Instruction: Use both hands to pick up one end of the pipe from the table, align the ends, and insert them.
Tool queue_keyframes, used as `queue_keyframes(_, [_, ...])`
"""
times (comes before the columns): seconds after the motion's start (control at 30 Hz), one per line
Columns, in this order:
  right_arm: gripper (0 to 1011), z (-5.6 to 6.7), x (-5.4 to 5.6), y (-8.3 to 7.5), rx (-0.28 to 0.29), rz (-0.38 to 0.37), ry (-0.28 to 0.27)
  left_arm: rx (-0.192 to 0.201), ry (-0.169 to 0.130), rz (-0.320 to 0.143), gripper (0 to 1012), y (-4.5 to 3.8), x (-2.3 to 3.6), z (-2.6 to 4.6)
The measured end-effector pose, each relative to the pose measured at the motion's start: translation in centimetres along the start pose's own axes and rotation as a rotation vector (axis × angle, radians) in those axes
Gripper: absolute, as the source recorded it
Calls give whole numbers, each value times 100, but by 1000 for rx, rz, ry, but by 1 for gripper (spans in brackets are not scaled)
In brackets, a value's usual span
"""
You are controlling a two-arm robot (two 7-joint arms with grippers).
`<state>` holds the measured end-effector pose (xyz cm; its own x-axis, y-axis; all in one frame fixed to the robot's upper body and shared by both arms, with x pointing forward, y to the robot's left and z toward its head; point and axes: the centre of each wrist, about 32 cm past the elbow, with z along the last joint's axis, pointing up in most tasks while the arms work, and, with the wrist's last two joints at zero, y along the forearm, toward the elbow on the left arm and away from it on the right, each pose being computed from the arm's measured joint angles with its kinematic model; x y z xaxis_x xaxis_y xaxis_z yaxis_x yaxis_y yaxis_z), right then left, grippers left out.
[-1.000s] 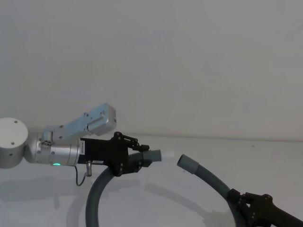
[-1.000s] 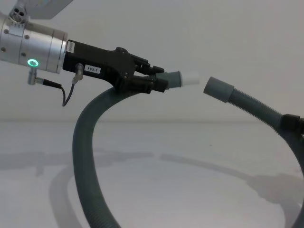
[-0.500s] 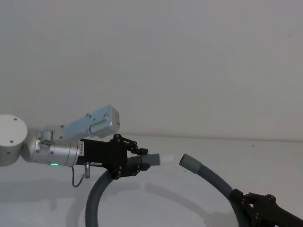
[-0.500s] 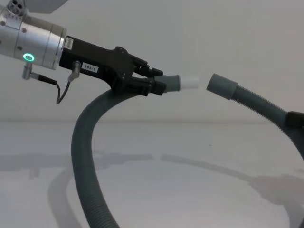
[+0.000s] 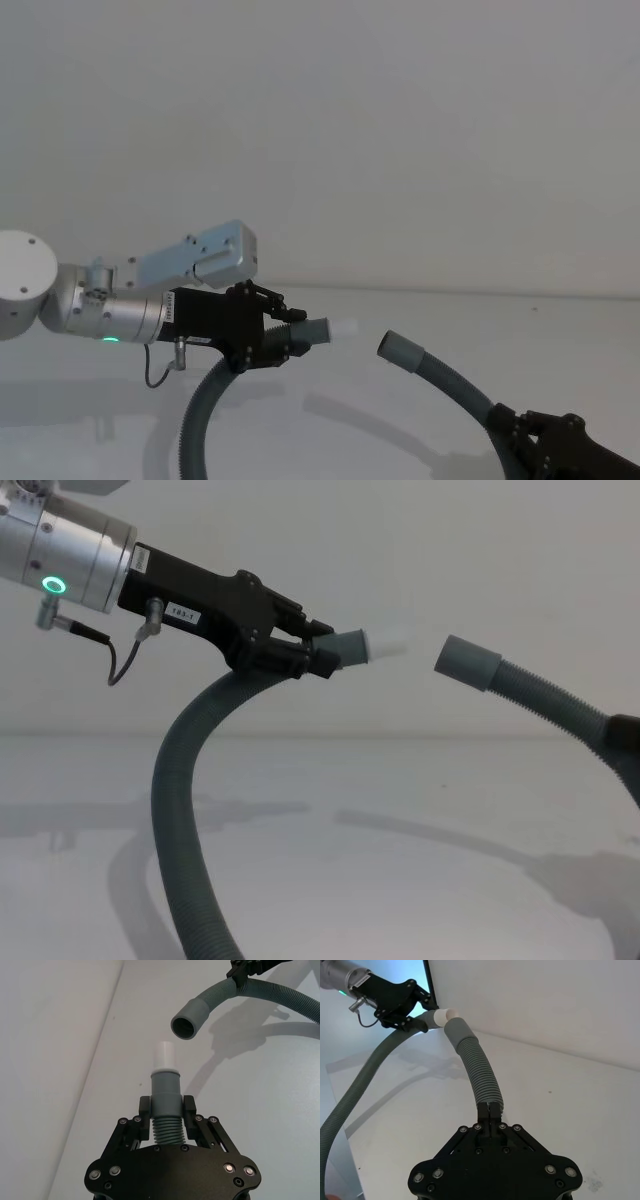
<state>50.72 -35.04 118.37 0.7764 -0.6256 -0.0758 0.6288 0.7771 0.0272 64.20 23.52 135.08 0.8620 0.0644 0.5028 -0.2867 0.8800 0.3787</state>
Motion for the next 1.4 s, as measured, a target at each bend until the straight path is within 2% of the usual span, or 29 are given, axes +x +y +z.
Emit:
queue_keyframes(0.73, [4, 6, 3, -17, 8, 32, -25, 20, -35, -93, 360, -41, 144, 117])
queue_keyframes(1.4, [4, 25, 5, -9, 1, 39, -32, 40, -62, -149, 360, -62, 250, 216])
